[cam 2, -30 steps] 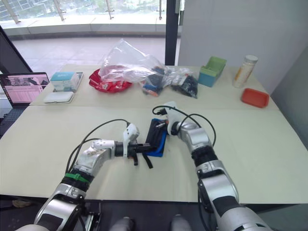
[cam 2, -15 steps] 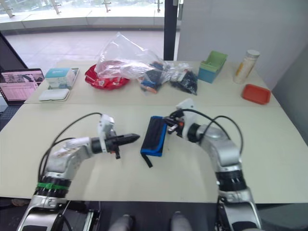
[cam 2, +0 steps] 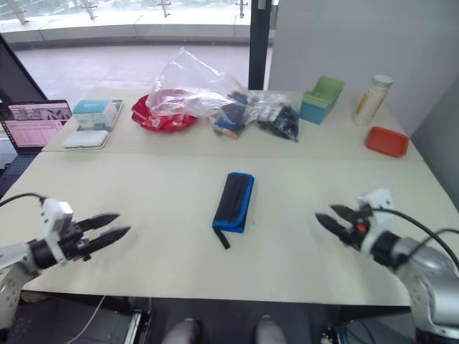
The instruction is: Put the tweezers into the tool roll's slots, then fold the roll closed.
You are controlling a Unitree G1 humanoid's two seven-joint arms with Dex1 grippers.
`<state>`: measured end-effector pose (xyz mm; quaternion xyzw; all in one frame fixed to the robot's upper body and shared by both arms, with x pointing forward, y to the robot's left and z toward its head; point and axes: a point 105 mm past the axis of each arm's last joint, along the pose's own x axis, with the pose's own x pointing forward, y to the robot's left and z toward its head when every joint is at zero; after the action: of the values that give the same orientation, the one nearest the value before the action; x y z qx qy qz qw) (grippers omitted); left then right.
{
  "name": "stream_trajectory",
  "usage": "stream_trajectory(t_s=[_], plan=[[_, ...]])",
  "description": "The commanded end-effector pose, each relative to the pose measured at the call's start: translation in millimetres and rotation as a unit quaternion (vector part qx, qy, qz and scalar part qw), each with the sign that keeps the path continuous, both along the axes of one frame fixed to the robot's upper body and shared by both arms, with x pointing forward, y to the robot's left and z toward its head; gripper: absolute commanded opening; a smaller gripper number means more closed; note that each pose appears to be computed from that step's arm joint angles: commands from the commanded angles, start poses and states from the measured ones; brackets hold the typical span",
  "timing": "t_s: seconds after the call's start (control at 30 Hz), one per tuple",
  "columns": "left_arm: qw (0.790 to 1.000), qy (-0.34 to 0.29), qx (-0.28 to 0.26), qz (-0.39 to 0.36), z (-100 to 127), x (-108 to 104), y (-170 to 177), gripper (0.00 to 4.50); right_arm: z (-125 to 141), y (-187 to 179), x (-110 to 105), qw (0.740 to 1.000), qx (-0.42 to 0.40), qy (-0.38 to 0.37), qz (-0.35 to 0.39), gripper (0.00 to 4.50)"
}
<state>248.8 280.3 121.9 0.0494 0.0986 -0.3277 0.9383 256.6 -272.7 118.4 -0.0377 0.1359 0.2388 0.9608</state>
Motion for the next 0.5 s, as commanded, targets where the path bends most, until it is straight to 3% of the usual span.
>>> stream_trajectory(t_s=[0.03,0.07,0.2,0.5], plan=[[0.999,-0.018,0.012,0.026,9.9,-7.5,23.9,4.41,10.2,-27.1,-12.2,0.999,-0.02,-0.034,-0.022,4.19],[0.999,-0.015,0.011,0.036,8.9,-9.1,30.7,4.48,8.6,-34.4,-15.9,0.999,-0.023,-0.033,-0.03,4.42],[0.998,-0.016,0.007,0.06,9.9,-7.6,46.1,4.48,4.9,-55.3,-23.2,0.997,-0.035,-0.035,-0.054,4.42],[0.999,-0.009,0.005,0.053,5.6,2.9,37.6,4.48,5.3,-58.8,-15.0,0.997,-0.04,-0.039,-0.058,4.42]])
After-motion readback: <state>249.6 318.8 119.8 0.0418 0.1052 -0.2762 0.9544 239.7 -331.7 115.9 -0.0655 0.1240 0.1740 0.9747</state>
